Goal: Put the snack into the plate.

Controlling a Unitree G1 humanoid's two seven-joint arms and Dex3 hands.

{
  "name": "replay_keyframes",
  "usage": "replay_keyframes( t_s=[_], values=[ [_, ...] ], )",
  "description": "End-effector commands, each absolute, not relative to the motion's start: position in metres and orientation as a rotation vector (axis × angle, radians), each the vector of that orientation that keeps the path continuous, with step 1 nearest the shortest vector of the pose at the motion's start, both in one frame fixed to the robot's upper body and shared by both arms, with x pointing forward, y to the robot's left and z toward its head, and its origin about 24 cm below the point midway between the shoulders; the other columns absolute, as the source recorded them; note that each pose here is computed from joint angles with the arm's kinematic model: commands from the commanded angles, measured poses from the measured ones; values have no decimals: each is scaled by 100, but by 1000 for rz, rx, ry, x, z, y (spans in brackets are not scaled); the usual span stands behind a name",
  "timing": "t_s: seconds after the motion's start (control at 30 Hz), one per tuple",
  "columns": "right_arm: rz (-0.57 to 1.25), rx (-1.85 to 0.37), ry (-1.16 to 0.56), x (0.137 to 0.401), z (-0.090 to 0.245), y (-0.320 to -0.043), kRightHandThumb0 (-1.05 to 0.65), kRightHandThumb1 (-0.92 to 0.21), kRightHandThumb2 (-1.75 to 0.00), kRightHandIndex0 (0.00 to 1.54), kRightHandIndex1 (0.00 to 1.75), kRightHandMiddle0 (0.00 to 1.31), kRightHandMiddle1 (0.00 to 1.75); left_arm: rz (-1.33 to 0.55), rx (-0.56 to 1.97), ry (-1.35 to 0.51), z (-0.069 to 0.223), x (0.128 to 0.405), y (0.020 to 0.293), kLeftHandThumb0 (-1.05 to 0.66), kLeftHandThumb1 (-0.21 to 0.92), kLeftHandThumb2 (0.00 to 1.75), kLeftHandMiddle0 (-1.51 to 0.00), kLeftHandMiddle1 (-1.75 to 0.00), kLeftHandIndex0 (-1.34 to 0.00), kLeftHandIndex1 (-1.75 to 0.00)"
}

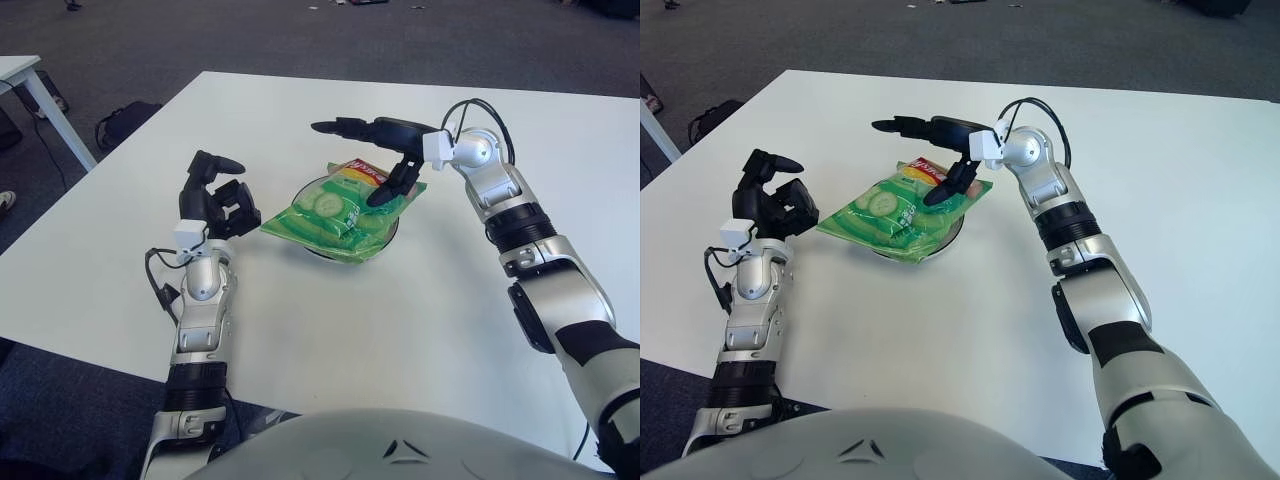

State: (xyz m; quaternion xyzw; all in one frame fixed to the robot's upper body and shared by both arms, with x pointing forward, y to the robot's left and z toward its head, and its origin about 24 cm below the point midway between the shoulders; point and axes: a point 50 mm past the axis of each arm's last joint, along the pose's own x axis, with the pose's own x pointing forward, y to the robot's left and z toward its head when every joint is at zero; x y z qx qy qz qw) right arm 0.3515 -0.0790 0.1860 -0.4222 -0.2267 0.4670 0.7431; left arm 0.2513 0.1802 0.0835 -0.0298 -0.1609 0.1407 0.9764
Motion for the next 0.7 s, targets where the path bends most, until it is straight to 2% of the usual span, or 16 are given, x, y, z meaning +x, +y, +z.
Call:
replay_keyframes(
  t_s=[0.0, 0.3, 0.4, 0.5, 0.67],
  values=[
    [954, -1032, -538, 355, 198, -84, -87, -57, -53, 0, 0, 0, 0, 313, -90, -153, 41, 237, 172, -45, 41, 119, -122, -175, -53, -175],
    [925, -1007, -508, 361, 214, -104, -85, -56, -45, 0, 0, 0, 0, 310, -91, -152, 41, 237, 172, -44, 42, 118, -121, -175, -53, -175],
    [903, -1016, -553, 361, 216, -108, -87, -57, -46, 0, 0, 0, 0, 310, -97, -149, 41, 237, 172, -44, 42, 118, -121, -175, -52, -175],
    [880, -1032, -581, 362, 218, -114, -92, -59, -46, 0, 0, 0, 0, 310, -99, -148, 41, 238, 172, -44, 43, 118, -121, -175, -52, -175],
    [861, -1070, -594, 362, 223, -125, -98, -68, -35, 0, 0, 0, 0, 310, -97, -145, 41, 239, 173, -44, 43, 117, -121, -175, -52, -175]
  ],
)
